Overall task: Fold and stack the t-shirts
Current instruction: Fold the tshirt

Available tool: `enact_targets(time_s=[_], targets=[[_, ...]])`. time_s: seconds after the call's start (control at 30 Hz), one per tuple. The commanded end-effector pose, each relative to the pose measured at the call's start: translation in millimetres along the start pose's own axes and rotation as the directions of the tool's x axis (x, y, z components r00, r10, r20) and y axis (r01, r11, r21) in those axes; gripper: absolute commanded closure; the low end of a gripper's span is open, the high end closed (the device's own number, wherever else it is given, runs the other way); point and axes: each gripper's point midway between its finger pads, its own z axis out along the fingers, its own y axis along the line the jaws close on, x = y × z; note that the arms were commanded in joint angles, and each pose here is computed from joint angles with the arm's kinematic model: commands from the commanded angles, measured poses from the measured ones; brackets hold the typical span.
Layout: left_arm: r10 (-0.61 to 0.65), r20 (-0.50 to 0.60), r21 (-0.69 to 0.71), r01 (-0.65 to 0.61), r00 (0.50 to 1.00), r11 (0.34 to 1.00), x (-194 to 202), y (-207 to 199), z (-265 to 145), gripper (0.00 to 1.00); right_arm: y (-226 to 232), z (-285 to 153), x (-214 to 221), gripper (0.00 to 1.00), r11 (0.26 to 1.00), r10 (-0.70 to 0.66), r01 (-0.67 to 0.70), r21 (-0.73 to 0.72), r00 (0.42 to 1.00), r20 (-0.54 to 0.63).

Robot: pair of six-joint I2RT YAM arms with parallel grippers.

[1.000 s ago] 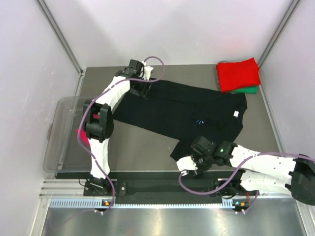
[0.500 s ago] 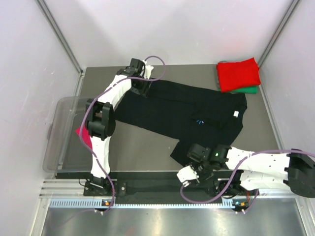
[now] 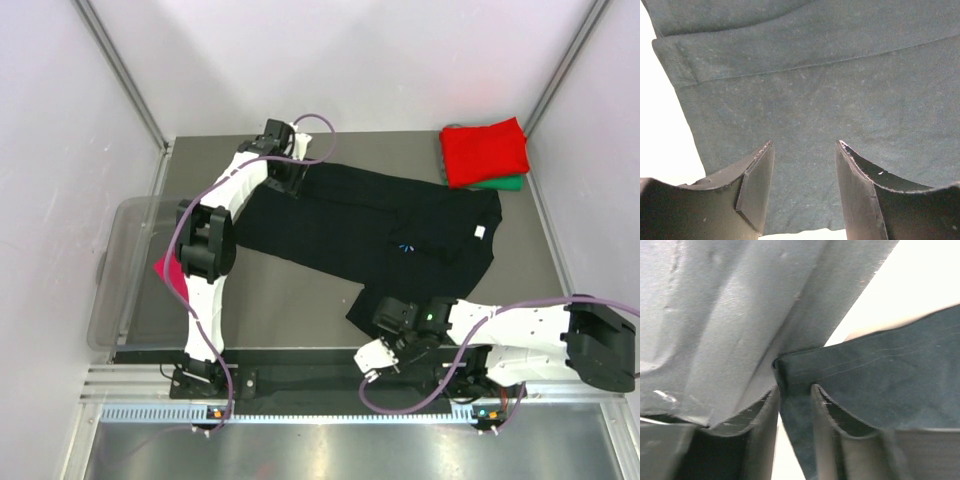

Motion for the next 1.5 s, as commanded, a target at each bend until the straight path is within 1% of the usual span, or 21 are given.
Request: enact_targets(time_s=[0.0,0.03,0.1,0.13,0.23,0.4,0.53,0.77,0.9,0.97,1.03,1.1,1.17,1.3,1.4,1.47], targets=[[0.003,0.042,-0.004,-0.003,0.999,1.000,-15,5,-8,0.44,-7,1,-8,0.71,0.999,-0.010,0.010,0.032,1.000,0.010],[0.001,0.039,-0.005,-0.001,0.999,1.000,-14,5,-8,0.44,-8,1,-8,0.78,0.999,-0.011,0.010,0.037,1.000,0.011],[0.000,0.039,-0.006,0.000,0.999,1.000,-14,6,-8,0.44,-11,-2,-9,0.86,0.998,-0.009,0.008,0.060,1.000,0.014],[0.001,0.041,-0.005,-0.001,0.999,1.000,-14,6,-8,0.44,-12,-4,-10,0.93,0.998,-0.010,0.009,0.068,1.000,0.018],[0.008,0.040,-0.011,-0.008,0.999,1.000,-14,8,-9,0.44,-19,-12,-12,1.00,0.993,-0.013,0.009,0.117,0.999,0.031],[0.050,0.027,-0.020,-0.049,0.998,0.999,-11,10,-13,0.44,-33,-30,-4,1.00,0.974,0.012,-0.017,0.228,1.000,0.023],[0.064,0.017,-0.036,-0.064,0.998,0.997,-9,18,-15,0.43,-33,-37,-3,1.00,0.973,0.033,-0.042,0.227,0.998,0.045],[0.057,-0.011,-0.052,-0.058,0.998,0.997,1,28,-16,0.44,-38,-41,2,1.00,0.964,0.034,-0.039,0.264,0.999,0.026],[0.018,-0.079,-0.049,-0.022,0.997,0.999,13,37,-18,0.44,-43,-44,10,1.00,0.952,0.088,-0.097,0.291,0.995,0.043],[-0.005,-0.125,-0.041,0.000,0.992,0.999,25,40,-18,0.42,-47,-47,11,1.00,0.944,0.111,-0.123,0.306,0.992,0.057],[-0.005,-0.160,-0.055,-0.004,0.987,0.998,36,43,-14,0.42,-48,-48,12,1.00,0.943,0.116,-0.130,0.308,0.991,0.061],[0.003,-0.206,-0.063,-0.017,0.978,0.998,48,45,-11,0.45,-48,-48,12,1.00,0.940,0.124,-0.138,0.312,0.990,0.065],[0.006,-0.246,-0.109,-0.034,0.969,0.993,58,53,-12,0.49,-49,-48,13,1.00,0.940,0.127,-0.141,0.312,0.990,0.065],[0.020,-0.288,-0.134,-0.061,0.957,0.989,69,58,-22,0.51,-49,-49,15,1.00,0.936,0.138,-0.153,0.318,0.988,0.069],[0.041,-0.321,-0.104,-0.079,0.946,0.991,77,53,-31,0.55,-50,-48,15,1.00,0.934,0.145,-0.160,0.320,0.987,0.070],[0.055,-0.375,-0.062,-0.084,0.926,0.995,89,46,-37,0.56,-50,-48,15,1.00,0.933,0.147,-0.163,0.320,0.986,0.073]])
